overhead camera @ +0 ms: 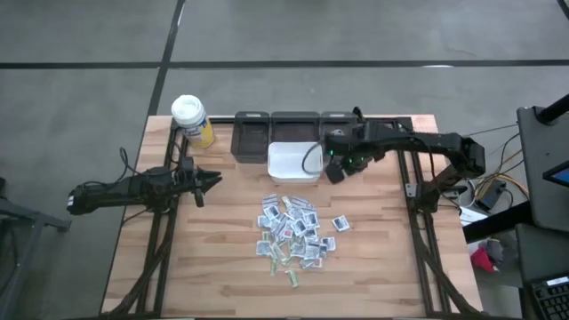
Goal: Pick & Place First Aid Supplies
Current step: Put the blue alcohol pad into the right black bin
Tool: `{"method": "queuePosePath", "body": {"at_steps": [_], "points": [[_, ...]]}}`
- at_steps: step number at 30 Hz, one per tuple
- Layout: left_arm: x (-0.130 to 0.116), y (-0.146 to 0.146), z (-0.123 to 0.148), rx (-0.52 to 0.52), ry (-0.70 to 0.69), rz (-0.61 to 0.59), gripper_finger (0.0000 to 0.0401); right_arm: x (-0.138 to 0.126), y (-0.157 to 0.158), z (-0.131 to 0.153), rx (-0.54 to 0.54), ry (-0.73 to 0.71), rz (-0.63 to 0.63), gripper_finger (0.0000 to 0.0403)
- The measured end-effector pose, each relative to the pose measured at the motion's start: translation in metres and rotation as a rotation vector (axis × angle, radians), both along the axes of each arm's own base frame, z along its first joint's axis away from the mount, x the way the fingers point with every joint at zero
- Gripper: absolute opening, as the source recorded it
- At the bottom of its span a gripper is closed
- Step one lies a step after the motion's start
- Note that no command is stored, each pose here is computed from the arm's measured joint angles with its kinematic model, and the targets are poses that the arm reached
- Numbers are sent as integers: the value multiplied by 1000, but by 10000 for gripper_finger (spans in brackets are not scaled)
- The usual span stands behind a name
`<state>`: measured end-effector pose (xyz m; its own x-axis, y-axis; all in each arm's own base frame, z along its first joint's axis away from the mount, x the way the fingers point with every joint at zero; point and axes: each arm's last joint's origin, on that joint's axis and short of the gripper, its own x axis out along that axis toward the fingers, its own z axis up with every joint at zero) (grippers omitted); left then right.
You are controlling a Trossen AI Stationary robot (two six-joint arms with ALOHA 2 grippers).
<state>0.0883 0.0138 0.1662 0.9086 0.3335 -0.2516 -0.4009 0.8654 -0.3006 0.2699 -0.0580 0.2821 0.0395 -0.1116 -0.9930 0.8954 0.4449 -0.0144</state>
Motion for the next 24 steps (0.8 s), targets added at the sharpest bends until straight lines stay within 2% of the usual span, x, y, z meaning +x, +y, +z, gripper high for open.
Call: {"method": "queuePosePath", "body": {"at_steps": [8, 13, 24], "points": [[0, 0, 0, 0, 0, 0, 94, 0, 53, -22, 12, 50, 5, 8], [0, 0, 0, 0, 0, 0, 94, 0, 77, -40, 16, 26, 32, 8], [0, 0, 0, 0, 0, 0, 94, -8, 89, -90, 48, -26, 26, 8]]}}
